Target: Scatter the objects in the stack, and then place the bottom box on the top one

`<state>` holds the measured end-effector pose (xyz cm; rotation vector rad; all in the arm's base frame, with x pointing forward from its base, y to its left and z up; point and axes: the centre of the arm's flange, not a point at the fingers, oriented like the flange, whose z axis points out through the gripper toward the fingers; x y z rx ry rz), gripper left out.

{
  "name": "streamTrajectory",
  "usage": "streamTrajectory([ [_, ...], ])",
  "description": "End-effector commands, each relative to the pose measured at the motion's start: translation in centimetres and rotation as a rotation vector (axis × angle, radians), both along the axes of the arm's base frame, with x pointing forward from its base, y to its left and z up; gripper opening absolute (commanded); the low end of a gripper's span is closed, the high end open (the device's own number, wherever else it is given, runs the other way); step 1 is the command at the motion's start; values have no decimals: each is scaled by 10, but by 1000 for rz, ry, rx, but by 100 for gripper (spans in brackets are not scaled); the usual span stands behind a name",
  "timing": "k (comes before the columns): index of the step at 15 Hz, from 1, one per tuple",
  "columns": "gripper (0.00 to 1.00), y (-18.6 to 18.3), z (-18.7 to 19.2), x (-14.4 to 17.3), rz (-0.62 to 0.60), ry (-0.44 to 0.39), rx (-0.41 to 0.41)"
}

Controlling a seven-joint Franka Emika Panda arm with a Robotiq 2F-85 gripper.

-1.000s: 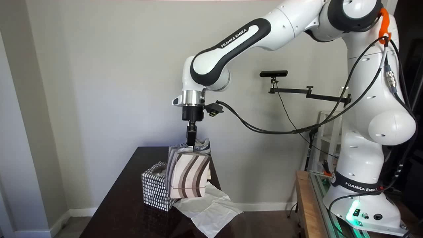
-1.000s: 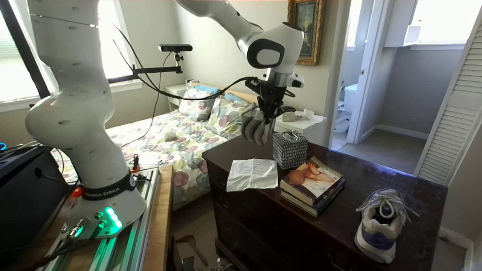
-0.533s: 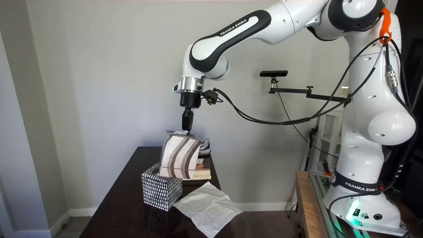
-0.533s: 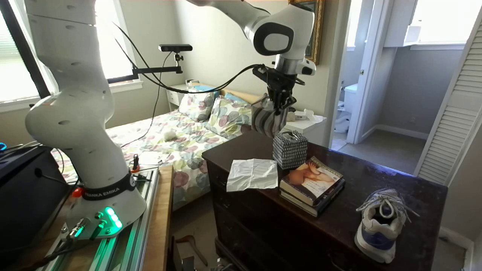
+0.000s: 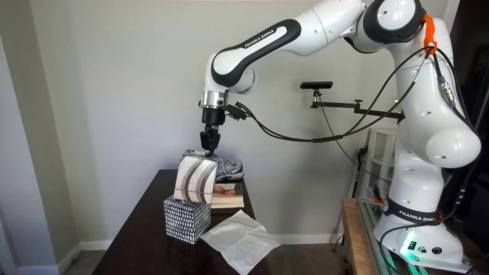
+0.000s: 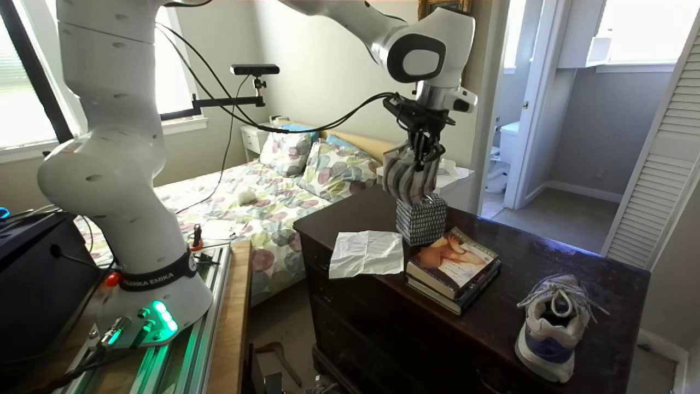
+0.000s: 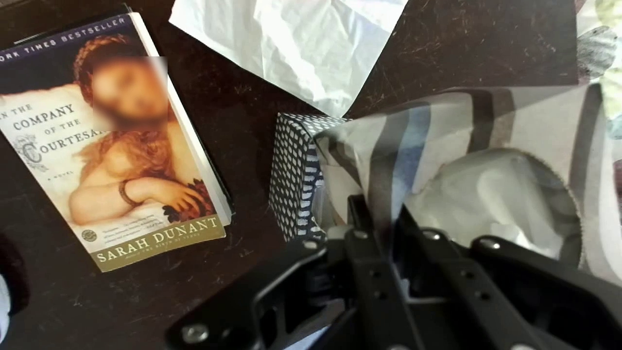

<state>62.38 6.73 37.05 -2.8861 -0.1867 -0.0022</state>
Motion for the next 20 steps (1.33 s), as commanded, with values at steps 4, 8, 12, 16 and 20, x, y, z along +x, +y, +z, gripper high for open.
streamTrajectory([
  [4, 3, 10, -10, 39, -94, 42, -41],
  [8, 3, 12, -10, 47, -128, 49, -64],
  [12, 52, 15, -8, 52, -147, 45, -72],
  [16, 81, 17, -3, 52, -149, 33, -66],
  [20, 100, 17, 8, 49, -149, 7, -60],
])
